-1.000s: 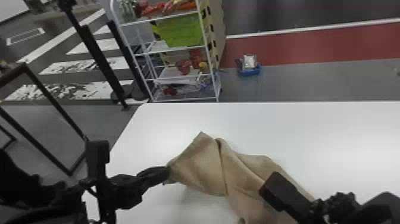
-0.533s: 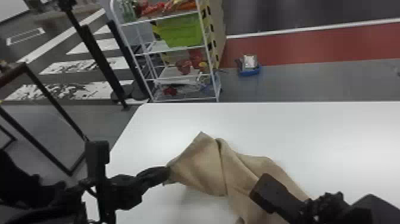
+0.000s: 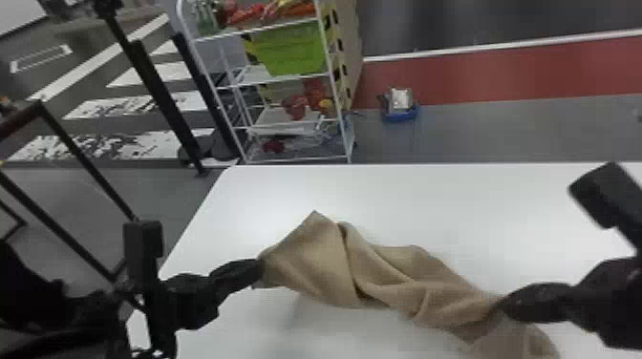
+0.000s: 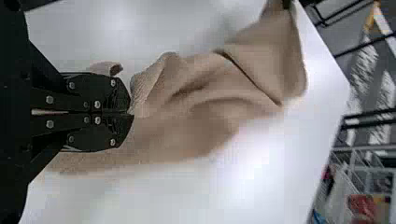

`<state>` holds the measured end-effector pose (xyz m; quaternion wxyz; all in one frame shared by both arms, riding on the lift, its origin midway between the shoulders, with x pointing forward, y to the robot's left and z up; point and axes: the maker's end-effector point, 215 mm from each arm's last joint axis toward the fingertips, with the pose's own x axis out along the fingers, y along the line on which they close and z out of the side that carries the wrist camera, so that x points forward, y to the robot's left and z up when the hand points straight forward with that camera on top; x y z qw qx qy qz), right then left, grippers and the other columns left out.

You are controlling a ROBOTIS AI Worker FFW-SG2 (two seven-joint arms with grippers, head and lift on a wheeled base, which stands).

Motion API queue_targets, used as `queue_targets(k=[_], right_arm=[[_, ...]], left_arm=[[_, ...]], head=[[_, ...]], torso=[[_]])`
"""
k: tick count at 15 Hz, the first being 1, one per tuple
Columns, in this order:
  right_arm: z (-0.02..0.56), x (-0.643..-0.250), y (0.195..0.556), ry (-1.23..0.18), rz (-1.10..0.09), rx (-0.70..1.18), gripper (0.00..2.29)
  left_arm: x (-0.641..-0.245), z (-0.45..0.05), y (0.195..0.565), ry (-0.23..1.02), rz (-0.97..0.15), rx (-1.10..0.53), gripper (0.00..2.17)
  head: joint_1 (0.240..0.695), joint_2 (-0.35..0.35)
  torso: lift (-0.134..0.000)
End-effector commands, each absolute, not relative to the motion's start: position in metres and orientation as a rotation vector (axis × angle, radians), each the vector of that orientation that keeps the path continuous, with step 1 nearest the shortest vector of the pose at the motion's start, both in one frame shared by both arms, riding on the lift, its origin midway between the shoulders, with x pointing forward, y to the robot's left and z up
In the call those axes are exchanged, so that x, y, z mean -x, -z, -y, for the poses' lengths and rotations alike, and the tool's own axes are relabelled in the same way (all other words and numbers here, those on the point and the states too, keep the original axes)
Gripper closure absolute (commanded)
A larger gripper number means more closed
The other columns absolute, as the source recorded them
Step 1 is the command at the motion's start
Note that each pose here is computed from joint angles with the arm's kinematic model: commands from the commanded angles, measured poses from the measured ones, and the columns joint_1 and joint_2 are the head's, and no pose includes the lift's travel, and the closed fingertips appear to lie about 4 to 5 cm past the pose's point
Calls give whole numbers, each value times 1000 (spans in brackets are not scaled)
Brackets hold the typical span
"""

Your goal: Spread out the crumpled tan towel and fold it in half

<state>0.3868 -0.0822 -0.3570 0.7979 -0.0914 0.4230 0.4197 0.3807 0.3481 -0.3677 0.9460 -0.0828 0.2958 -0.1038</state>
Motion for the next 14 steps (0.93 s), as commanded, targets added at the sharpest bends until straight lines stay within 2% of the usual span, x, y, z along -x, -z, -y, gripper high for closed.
queue_targets(k=[1,3,5,9,11,12,14], right_arm=[[132,-433,313,-820,-787,152,1450],[168,-462,286,-756,-721,112,1450],[200,-482,263,-712,-672,54,1450],[212,-495,256,-731,-618,73,1450],[211,-508,258,-760,-585,129,1450],[205,-517,249,-791,-529,176,1450],[213,-549,230,-742,-470,211,1450]], left_arm=[[-386,-352,351,206,-570,168,994],[-392,-360,333,195,-544,200,994],[-395,-366,312,190,-518,245,994],[-399,-334,298,266,-514,306,994],[-420,-314,286,291,-496,292,994],[-433,-314,277,282,-475,281,994],[-467,-308,264,285,-455,304,994]], head=[[695,350],[695,329],[695,257],[695,193],[695,159],[695,147],[695,132]], torso=[[-124],[-124],[-124],[-124],[-124],[-124],[-124]])
